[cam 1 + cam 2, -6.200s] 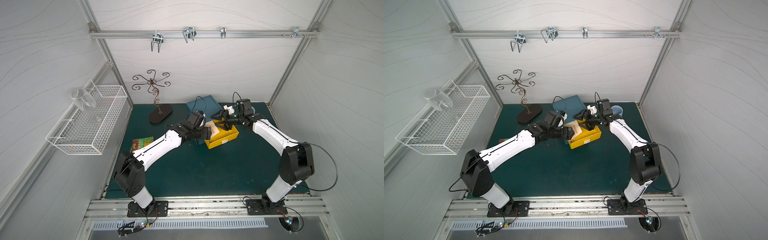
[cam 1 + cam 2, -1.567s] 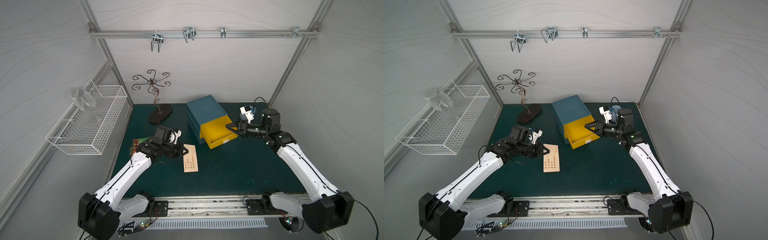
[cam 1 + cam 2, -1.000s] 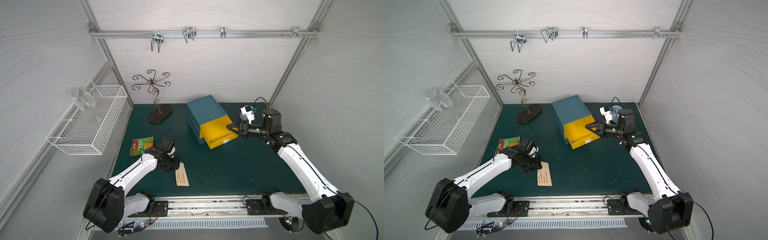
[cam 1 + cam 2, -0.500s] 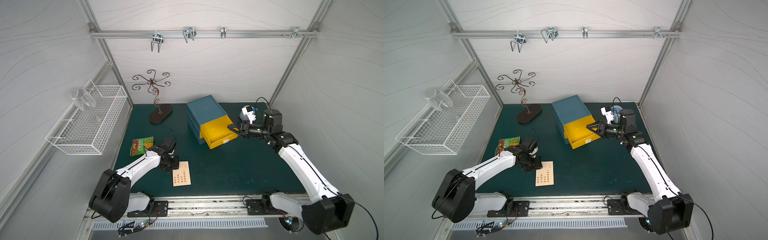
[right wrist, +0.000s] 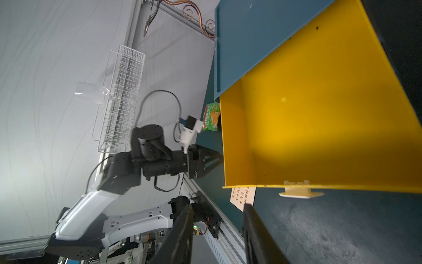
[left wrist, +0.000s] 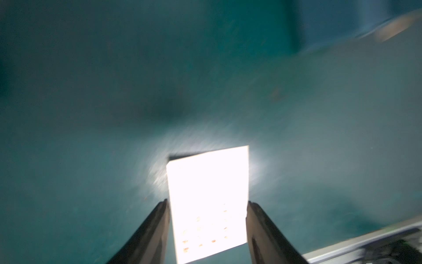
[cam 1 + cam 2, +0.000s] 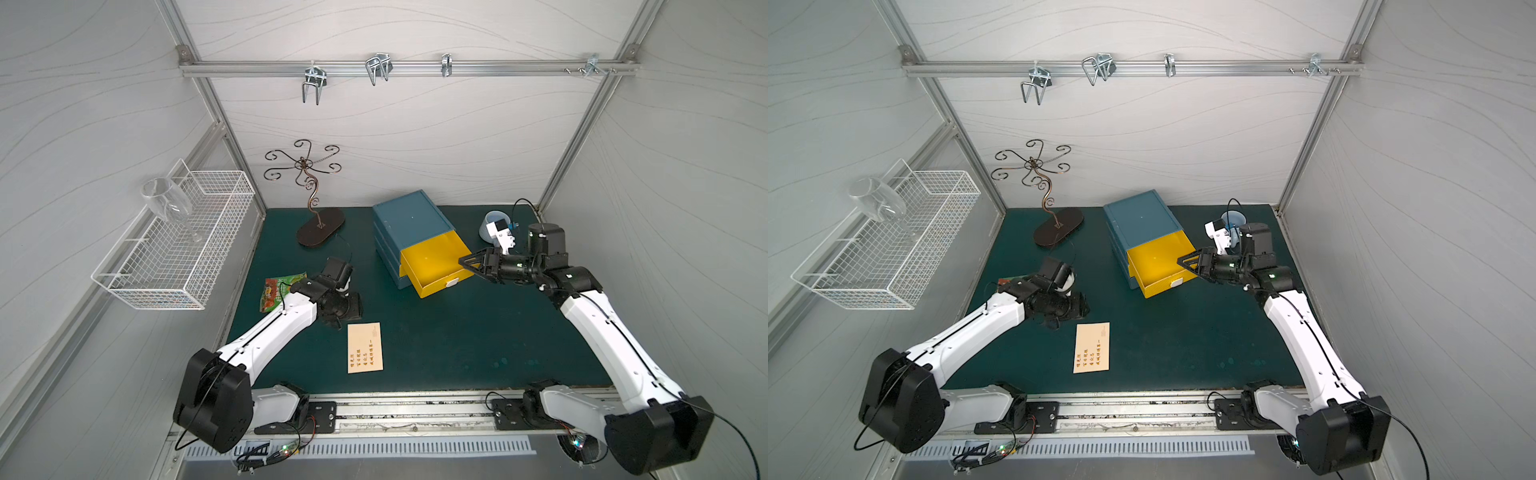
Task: Take the postcards out of the drawer
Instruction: Place the postcard at the center of the board, then close the drawer in the storage box.
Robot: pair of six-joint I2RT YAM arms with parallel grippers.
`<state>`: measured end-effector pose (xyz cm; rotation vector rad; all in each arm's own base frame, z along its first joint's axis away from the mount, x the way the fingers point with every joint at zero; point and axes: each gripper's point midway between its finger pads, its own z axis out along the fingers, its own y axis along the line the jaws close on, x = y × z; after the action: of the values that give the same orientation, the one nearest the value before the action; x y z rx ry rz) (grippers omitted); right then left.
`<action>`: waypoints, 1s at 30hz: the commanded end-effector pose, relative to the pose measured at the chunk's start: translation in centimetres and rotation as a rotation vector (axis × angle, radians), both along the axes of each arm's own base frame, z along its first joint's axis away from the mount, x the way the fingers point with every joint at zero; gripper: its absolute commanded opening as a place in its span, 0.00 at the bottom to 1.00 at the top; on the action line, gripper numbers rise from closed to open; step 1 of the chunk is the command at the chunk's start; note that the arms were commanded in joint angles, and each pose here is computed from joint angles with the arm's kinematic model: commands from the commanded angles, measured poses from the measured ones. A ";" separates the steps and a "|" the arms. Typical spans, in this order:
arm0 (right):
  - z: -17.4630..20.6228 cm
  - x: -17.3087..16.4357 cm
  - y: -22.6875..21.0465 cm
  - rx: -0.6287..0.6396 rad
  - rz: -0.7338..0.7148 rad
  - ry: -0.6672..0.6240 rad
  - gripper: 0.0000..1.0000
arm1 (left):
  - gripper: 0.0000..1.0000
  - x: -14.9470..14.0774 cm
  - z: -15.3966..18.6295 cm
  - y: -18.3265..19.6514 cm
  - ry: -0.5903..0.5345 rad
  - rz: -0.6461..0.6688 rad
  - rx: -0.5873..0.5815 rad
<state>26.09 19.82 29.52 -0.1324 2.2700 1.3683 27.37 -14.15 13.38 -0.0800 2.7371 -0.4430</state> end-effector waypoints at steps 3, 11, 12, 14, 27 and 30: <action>-4.4 -1.9 -1.8 -0.196 -0.089 0.042 0.37 | 0.62 8.8 13.2 -4.0 -0.390 -0.095 -0.112; -9.2 -2.7 -0.6 -0.265 -0.139 0.107 0.37 | 0.66 17.4 22.2 -10.6 -0.660 -0.253 -0.288; -9.5 -2.6 -0.6 -0.266 -0.148 0.110 0.36 | 0.66 18.2 22.5 -11.3 -0.668 -0.264 -0.308; -10.0 -2.3 -0.7 -0.269 -0.165 0.112 0.37 | 0.68 19.6 22.4 -12.9 -0.696 -0.303 -0.343; -10.7 0.9 -0.1 -0.238 -0.247 0.084 0.37 | 0.80 22.1 13.8 -18.3 -0.621 -0.456 -0.150; -10.7 1.9 0.3 -0.221 -0.261 0.080 0.37 | 0.81 21.6 12.4 -18.9 -0.595 -0.470 -0.146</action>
<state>26.75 19.61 18.32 0.1248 2.4532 0.9896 49.14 -32.55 25.54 0.5279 2.1484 -0.6984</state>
